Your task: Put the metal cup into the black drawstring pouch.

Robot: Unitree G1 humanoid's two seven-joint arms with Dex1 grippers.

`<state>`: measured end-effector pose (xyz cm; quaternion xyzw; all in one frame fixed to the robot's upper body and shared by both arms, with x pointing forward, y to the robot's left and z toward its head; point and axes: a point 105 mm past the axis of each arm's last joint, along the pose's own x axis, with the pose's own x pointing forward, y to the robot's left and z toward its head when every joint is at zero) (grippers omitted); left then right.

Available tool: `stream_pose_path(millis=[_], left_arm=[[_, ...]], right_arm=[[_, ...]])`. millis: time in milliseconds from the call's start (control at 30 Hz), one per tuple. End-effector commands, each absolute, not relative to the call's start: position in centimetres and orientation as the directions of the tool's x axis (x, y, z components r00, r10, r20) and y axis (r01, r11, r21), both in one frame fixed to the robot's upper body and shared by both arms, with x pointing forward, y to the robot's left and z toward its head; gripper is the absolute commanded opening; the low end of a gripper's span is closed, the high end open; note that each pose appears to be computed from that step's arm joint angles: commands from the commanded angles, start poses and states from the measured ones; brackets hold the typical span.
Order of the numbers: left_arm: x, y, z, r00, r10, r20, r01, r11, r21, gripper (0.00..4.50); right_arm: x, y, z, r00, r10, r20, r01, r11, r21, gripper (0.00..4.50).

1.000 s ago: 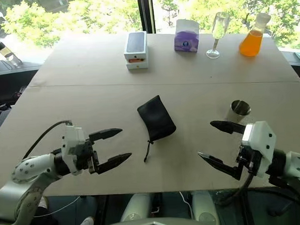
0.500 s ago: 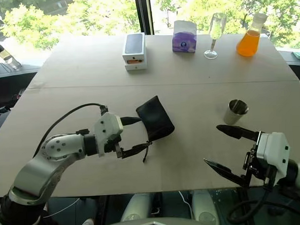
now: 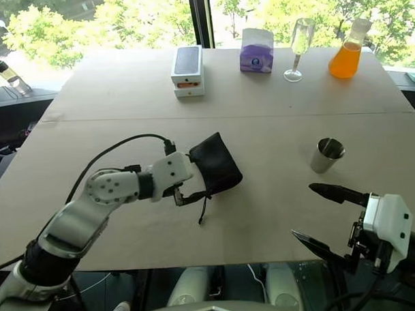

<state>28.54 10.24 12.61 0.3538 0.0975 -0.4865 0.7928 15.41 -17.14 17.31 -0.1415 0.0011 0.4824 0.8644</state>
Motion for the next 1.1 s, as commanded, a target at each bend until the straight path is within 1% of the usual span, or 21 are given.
stream_pose_path(millis=[33, 233, 367, 633, 867, 933, 1067, 1100], left_arm=[[29.3, 9.4, 13.3, 0.509, -0.709, -0.488, 0.824, 0.240, 0.513, 4.50], [30.0, 8.7, 13.6, 0.476, -0.715, -0.512, 0.839, 0.195, 0.508, 4.50], [30.5, 8.4, 13.5, 0.475, -0.707, -0.524, 0.843, 0.194, 0.502, 4.50], [31.4, 8.7, 14.1, 0.478, -0.694, -0.539, 0.846, 0.199, 0.494, 4.50], [31.7, 8.4, 14.5, 0.494, -0.661, -0.565, 0.857, 0.263, 0.442, 4.50], [31.8, 8.5, 14.7, 0.515, -0.643, -0.567, 0.848, 0.283, 0.449, 4.50], [31.3, 8.4, 15.0, 0.550, -0.614, -0.567, 0.823, 0.282, 0.492, 4.50], [31.1, 8.2, 15.1, 0.533, -0.621, -0.575, 0.839, 0.299, 0.455, 4.50]], right_arm=[[15.3, -17.0, 17.9, 0.547, 0.827, -0.125, -0.817, 0.497, -0.293, 4.46], [15.5, -16.6, 18.3, 0.535, 0.840, -0.087, -0.816, 0.488, -0.309, 4.46], [16.1, -15.7, 19.1, 0.499, 0.866, -0.035, -0.823, 0.461, -0.332, 4.46], [18.3, -15.5, 19.7, 0.455, 0.890, 0.000, -0.834, 0.426, -0.352, 4.46], [19.2, -15.5, 19.9, 0.442, 0.897, 0.009, -0.838, 0.417, -0.352, 4.46], [19.3, -15.5, 19.8, 0.444, 0.896, 0.007, -0.838, 0.418, -0.351, 4.46], [19.4, -15.2, 19.4, 0.442, 0.897, 0.005, -0.840, 0.416, -0.347, 4.46], [19.4, -15.0, 19.3, 0.441, 0.898, 0.006, -0.841, 0.415, -0.347, 4.46]])
